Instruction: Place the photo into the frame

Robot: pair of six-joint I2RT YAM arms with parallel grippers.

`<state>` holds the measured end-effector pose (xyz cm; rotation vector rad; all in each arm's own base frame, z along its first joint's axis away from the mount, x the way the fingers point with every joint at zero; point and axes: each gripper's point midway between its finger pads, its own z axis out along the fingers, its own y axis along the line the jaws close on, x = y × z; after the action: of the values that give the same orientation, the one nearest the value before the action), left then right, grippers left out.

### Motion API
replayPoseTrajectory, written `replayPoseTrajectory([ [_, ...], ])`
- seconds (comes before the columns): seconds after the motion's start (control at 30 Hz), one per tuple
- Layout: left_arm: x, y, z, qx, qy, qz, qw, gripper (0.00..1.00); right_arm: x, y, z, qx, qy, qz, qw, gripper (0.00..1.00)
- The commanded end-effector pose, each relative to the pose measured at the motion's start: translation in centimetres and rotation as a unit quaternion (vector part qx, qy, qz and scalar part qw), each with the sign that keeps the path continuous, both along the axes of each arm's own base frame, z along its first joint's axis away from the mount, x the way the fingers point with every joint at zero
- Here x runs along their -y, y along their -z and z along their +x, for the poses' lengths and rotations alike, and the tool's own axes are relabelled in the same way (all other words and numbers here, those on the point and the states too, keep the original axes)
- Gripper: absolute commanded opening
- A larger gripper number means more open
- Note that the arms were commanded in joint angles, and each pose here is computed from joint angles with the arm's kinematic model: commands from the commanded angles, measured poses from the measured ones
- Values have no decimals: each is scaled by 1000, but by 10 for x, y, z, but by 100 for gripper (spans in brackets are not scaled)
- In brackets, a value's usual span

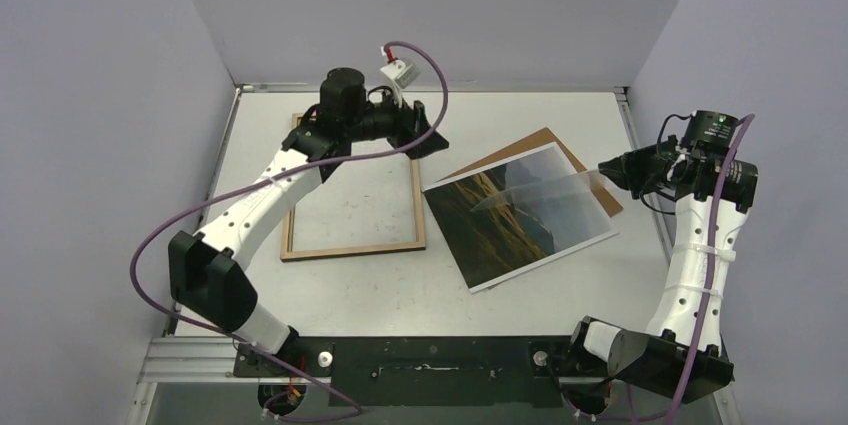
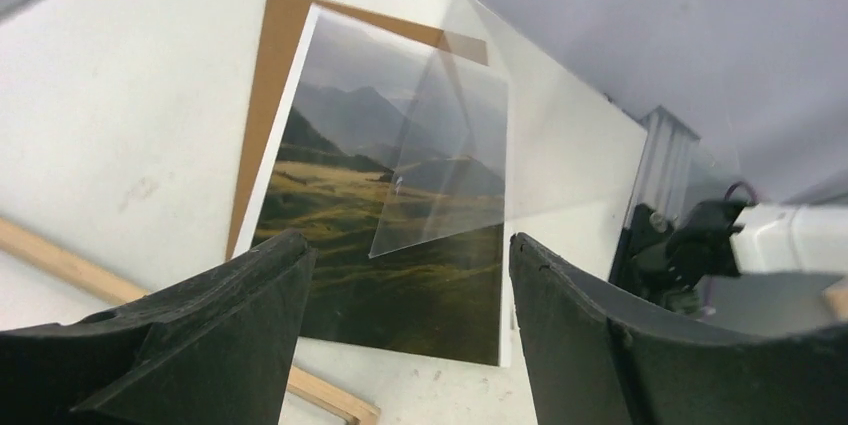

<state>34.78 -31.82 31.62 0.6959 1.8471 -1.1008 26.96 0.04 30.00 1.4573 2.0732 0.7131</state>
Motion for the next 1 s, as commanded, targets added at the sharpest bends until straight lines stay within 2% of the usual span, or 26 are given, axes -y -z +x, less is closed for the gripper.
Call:
replayPoseTrajectory([
  [0.0,32,-34,-48,206,101,-32,973,71,4,-19,7,33,48,10,998,0],
  [0.07,43,-39,-69,261,127,-50,956,71,3,-16,5,21,56,20,998,0],
  [0.17,55,-43,-89,297,150,-80,940,73,2,-20,7,22,60,27,998,0],
  [0.3,76,-39,-93,311,163,-93,932,73,-1,-32,10,36,57,30,997,0],
  [0.37,86,-37,-91,315,165,-91,930,82,-4,-34,11,43,55,38,997,0],
  [0.4,90,-36,-89,321,161,-87,929,83,-5,-34,11,43,55,41,997,0],
  [0.5,99,-38,-79,343,137,-80,926,84,-9,-32,11,41,50,49,997,0],
  [0.6,110,-34,-78,340,150,-86,924,83,-14,-31,16,47,48,68,995,0],
  [0.67,117,-31,-85,330,176,-91,923,78,-17,-29,17,44,48,77,995,0],
  [0.97,131,-15,-87,321,197,-86,922,37,-22,-18,13,26,52,98,993,0],
])
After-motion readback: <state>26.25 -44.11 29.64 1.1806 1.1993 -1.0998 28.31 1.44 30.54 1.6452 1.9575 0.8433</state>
